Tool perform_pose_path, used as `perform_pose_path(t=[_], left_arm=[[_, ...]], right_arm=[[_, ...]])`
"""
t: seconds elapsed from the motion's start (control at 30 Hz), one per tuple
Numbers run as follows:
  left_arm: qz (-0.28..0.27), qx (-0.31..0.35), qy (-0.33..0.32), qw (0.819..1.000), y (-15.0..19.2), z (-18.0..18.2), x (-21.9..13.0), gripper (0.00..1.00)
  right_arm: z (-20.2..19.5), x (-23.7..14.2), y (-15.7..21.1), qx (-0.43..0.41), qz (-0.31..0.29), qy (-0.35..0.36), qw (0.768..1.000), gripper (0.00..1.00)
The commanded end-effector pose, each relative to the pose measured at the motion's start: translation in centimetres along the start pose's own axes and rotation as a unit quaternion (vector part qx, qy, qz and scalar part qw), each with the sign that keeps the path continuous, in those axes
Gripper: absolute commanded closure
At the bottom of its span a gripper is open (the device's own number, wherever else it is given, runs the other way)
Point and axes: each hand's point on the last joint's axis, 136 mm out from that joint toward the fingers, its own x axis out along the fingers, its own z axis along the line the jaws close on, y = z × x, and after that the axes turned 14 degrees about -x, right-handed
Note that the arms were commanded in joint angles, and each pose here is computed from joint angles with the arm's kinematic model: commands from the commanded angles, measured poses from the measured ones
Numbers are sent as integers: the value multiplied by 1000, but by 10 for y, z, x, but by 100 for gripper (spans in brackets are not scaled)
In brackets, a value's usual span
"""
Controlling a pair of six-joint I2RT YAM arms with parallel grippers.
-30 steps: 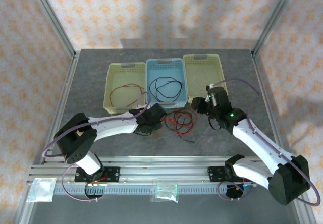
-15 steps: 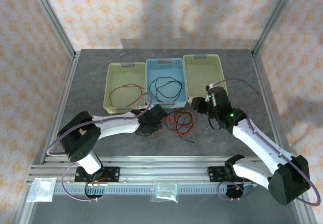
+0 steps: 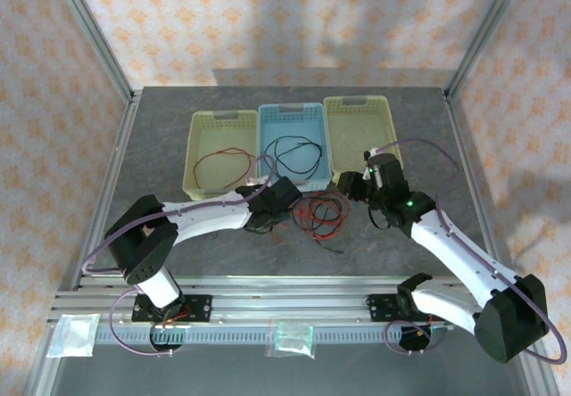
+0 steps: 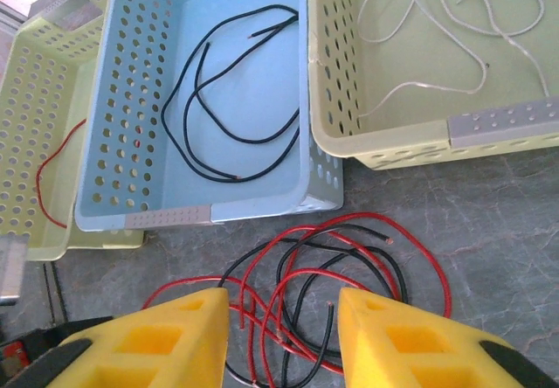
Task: Untangle the cables
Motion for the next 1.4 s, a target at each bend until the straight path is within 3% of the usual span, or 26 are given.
perform_pose_path(t=[0.0, 0.2, 0.37, 0.47, 0.7, 0.8, 1.1, 1.23, 1.37], left_arm=[[-70, 36, 2, 997, -20, -6, -28, 100], [-179, 123, 52, 975, -38, -41, -86, 100], [-234, 146, 108, 955, -55, -56, -128, 100], [-250, 149, 162, 943, -63, -62, -151, 100], [-271, 157, 253, 915, -75, -70, -199, 100], [-272, 155, 271, 910, -78, -72, -212, 100], [-284, 123, 311, 899, -95, -73, -243, 100], [-301, 94, 303, 899, -115, -67, -256, 100], [-314, 75, 327, 888, -134, -67, -278, 100]], right_arm=[[-5, -8, -23, -11, -44, 29, 999, 57], [6, -20, -53, -77, -110, 17, 991, 32], [11, -26, -67, -106, -164, 6, 981, 24], [26, -34, -68, -173, -174, -24, 969, 20], [84, -39, -45, -329, -173, -182, 910, 24], [101, -37, -46, -346, -172, -222, 895, 30], [140, -27, -58, -341, -190, -275, 879, 39], [143, -31, -65, -329, -201, -270, 882, 40], [134, -32, -62, -320, -203, -249, 891, 40]])
